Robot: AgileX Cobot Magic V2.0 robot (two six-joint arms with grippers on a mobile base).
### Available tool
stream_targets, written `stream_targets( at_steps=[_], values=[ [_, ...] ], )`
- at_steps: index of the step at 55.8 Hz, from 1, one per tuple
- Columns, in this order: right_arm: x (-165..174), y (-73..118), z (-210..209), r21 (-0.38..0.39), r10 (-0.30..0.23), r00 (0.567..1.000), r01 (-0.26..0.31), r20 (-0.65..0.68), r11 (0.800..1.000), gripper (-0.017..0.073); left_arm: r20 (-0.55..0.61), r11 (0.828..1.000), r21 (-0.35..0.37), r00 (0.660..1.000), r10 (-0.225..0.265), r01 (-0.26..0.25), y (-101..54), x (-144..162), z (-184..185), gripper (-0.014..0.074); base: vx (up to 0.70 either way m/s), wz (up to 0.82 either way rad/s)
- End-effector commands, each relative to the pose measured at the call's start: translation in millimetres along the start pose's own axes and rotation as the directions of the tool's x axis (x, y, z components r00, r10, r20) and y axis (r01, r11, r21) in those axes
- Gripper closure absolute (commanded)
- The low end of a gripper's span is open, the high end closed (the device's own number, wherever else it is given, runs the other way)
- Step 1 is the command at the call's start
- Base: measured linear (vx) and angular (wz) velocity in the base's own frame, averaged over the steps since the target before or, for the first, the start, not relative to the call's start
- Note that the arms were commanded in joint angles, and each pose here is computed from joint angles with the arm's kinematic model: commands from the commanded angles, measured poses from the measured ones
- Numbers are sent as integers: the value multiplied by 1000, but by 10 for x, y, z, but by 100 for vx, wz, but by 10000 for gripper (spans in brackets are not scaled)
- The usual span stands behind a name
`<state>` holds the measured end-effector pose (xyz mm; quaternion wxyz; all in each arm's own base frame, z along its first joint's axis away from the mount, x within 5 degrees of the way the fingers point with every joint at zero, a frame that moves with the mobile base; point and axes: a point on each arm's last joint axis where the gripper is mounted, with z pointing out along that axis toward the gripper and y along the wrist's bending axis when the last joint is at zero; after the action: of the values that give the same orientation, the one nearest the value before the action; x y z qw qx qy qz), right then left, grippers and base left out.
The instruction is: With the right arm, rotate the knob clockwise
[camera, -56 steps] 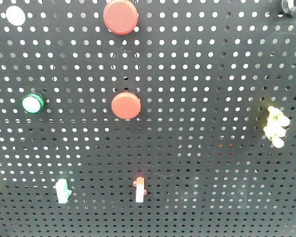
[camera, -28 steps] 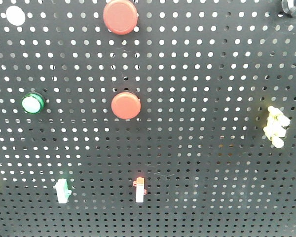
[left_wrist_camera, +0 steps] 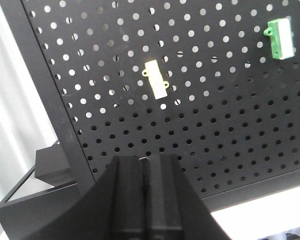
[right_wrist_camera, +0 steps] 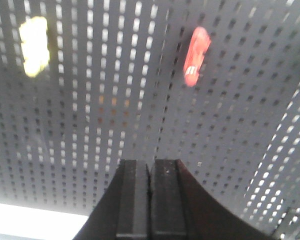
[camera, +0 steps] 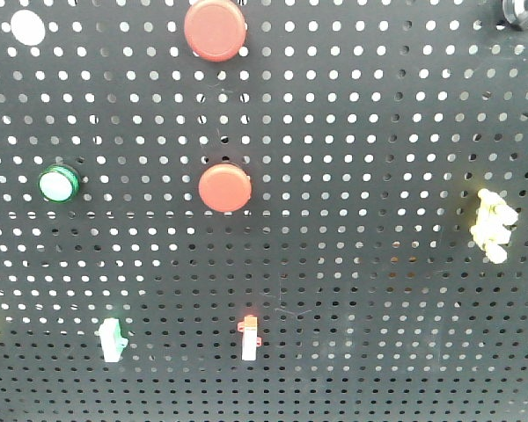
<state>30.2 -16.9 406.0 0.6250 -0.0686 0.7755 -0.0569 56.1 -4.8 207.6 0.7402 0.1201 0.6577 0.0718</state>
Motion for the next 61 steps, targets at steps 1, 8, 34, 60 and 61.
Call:
stream_targets(
  at_steps=[1, 8, 34, 60, 61],
  values=[
    [-116, -15, 10, 15, -26, 997, 25, 75, 1000, 570, 62, 1000, -5, 998, -10, 10, -16, 28, -11, 600, 0, 0],
    [-116, -15, 10, 15, -26, 997, 25, 74, 1000, 570, 62, 1000, -5, 998, -10, 10, -16, 28, -11, 600, 0, 0],
    [38, 247, 64, -242, 214, 975, -195, 54, 950, 570, 62, 1000, -5, 998, -10, 10, -16, 28, -11, 600, 0, 0],
    [1560, 513, 613, -124, 240, 917, -210, 319, 970, 570, 62, 1000, -5, 998, -10, 10, -16, 28, -11, 600, 0, 0],
    [1572, 503, 618, -102, 237, 918, -215, 317, 971, 570, 62, 1000, -5, 998, -10, 10, -16, 28, -11, 600, 0, 0]
  ],
)
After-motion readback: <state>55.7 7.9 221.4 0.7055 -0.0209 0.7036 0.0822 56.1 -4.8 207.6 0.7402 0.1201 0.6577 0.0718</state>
